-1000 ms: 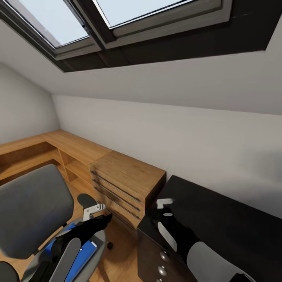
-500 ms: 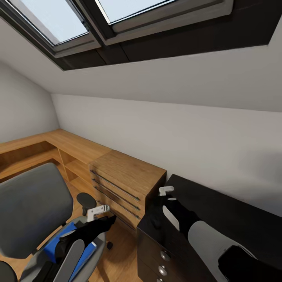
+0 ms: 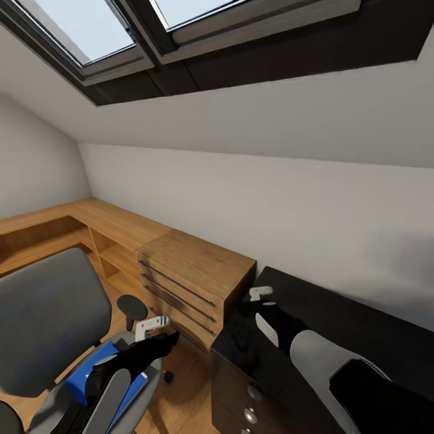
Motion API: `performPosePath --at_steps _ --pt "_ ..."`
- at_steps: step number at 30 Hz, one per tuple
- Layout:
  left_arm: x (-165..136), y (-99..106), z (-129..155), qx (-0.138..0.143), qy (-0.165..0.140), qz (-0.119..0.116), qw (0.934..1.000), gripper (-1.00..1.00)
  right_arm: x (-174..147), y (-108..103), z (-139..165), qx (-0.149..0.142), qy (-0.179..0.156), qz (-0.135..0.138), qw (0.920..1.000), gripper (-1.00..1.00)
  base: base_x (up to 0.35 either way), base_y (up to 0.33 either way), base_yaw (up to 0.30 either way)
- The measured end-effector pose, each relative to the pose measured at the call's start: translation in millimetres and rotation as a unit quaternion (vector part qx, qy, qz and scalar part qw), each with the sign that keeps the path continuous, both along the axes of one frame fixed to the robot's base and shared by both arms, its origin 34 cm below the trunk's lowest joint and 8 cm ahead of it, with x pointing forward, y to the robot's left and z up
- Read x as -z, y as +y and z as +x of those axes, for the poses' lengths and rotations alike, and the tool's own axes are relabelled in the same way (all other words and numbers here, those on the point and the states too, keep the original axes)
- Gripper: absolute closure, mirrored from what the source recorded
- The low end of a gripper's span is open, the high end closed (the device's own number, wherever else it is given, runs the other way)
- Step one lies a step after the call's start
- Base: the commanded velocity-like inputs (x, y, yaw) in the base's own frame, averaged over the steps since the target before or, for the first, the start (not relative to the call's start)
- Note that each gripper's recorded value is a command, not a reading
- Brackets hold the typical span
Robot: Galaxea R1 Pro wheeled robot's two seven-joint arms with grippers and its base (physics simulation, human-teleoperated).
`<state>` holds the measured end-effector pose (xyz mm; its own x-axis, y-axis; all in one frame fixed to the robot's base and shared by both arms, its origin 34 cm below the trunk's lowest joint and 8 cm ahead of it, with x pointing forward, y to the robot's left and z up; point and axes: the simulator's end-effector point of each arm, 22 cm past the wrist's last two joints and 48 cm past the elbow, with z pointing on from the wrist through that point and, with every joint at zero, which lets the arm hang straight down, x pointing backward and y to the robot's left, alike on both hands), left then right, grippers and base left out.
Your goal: In the bedroom, organize the workspace by keeping the computer under the desk, ensuring the monitor is on the desk, placing the keyboard on the desk next to the monitor, placing the mouse on the desk next to the keyboard, moving the folder from the swivel chair onto the desk next to the mouse, stacking the notebook on top of the folder with the pen on top of the notebook, and positioning the swivel chair next to the desk.
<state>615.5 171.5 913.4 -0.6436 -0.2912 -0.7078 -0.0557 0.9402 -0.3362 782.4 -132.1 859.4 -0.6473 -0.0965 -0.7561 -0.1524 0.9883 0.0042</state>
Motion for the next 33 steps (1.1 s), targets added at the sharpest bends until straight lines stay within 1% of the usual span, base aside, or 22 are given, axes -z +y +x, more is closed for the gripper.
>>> performPosePath --at_steps 3,5,6,8,9,10,12,16,20,26,33 --pt "-0.2 -0.1 0.1 0.0 0.0 0.0 1.0 -1.0 3.5 1.9 -2.8 -0.002 0.005 -0.003 1.0 -1.0 0.0 0.0 0.0" --pt "-0.1 -0.1 0.0 0.0 0.0 0.0 1.0 -1.0 4.7 7.4 -4.8 -0.005 0.008 -0.003 1.0 -1.0 0.0 0.0 0.0" --pt "0.0 -0.3 -0.1 0.0 0.0 -0.001 1.0 -1.0 5.8 14.3 -7.2 -0.008 0.012 -0.001 0.9999 -1.0 0.0 0.0 0.0" --pt "0.1 -0.3 -0.2 0.0 0.0 -0.001 1.0 -1.0 6.4 15.8 -8.1 -0.009 0.014 -0.002 0.9999 -1.0 0.0 0.0 0.0" --pt "0.2 -0.4 -0.2 0.0 0.001 -0.001 1.0 -1.0 7.2 16.9 -9.1 -0.01 0.017 -0.002 0.9998 -1.0 0.0 0.0 0.0" --pt "0.2 -0.4 -0.2 0.0 0.001 -0.001 1.0 -1.0 10.3 18.6 -12.4 -0.012 0.026 -0.004 0.9996 -1.0 0.0 0.0 0.0" --pt "0.2 -0.4 -0.3 0.0 0.001 -0.001 1.0 -1.0 11.4 20.8 -14.1 -0.014 0.03 -0.005 0.9994 -1.0 0.0 0.0 0.0" --pt "0.2 -0.5 -0.3 0.001 0.001 -0.001 1.0 -1.0 10.9 36.1 -17.7 -0.022 0.034 0.001 0.9992 -1.0 0.0 0.0 0.0" --pt "0.3 -0.1 -0.2 0.0 0.001 -0.001 1.0 -1.0 12.9 37.6 -20.0 -0.024 0.04 -0.001 0.9989 -1.0 0.0 0.0 0.0" --pt "0.1 0.1 -0.1 0.0 0.001 -0.001 1.0 -1.0 24.7 34.9 -31.8 -0.026 0.074 -0.009 0.9969 -1.0 0.0 0.0 0.0" --pt "0.0 0.1 -0.1 0.0 0.001 -0.001 1.0 -1.0 28.5 33.3 -35.8 -0.026 0.085 -0.013 0.9959 -1.0 0.0 0.0 0.0"
